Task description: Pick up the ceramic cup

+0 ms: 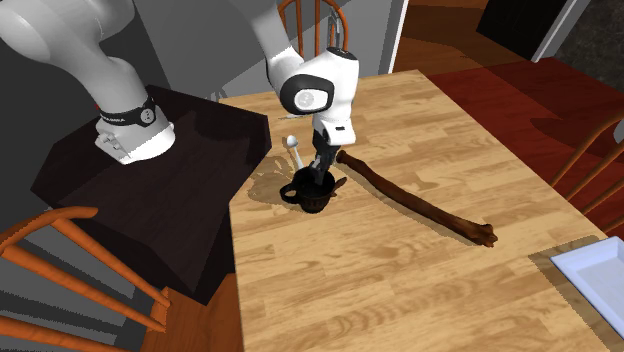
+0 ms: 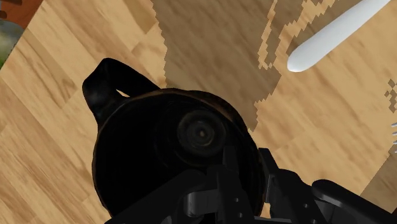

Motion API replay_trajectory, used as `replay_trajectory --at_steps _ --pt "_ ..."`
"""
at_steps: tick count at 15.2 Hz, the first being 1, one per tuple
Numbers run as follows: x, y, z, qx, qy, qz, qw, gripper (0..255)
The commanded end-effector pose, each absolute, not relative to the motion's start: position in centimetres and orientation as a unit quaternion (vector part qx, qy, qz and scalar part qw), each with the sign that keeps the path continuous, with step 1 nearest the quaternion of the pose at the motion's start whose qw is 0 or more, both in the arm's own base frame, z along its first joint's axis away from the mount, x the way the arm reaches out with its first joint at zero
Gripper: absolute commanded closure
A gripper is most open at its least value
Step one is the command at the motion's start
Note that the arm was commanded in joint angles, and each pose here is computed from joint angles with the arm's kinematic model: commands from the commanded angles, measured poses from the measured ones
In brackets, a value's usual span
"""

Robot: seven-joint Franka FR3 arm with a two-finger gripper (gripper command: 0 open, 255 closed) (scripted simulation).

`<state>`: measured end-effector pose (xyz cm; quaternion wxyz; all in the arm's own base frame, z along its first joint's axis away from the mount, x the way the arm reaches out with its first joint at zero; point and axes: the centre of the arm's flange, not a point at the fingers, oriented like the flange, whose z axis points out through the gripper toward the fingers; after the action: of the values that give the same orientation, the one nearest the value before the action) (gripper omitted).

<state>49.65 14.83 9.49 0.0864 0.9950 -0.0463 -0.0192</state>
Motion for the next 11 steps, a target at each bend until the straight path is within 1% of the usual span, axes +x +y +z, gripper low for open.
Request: replay_trajectory --at_steps 1,11 --pt "49.6 14.9 9.5 0.995 -0.046 -0.019 0.086 255" --pt "49.6 14.9 14.7 0.995 -0.046 -0.019 0.086 255"
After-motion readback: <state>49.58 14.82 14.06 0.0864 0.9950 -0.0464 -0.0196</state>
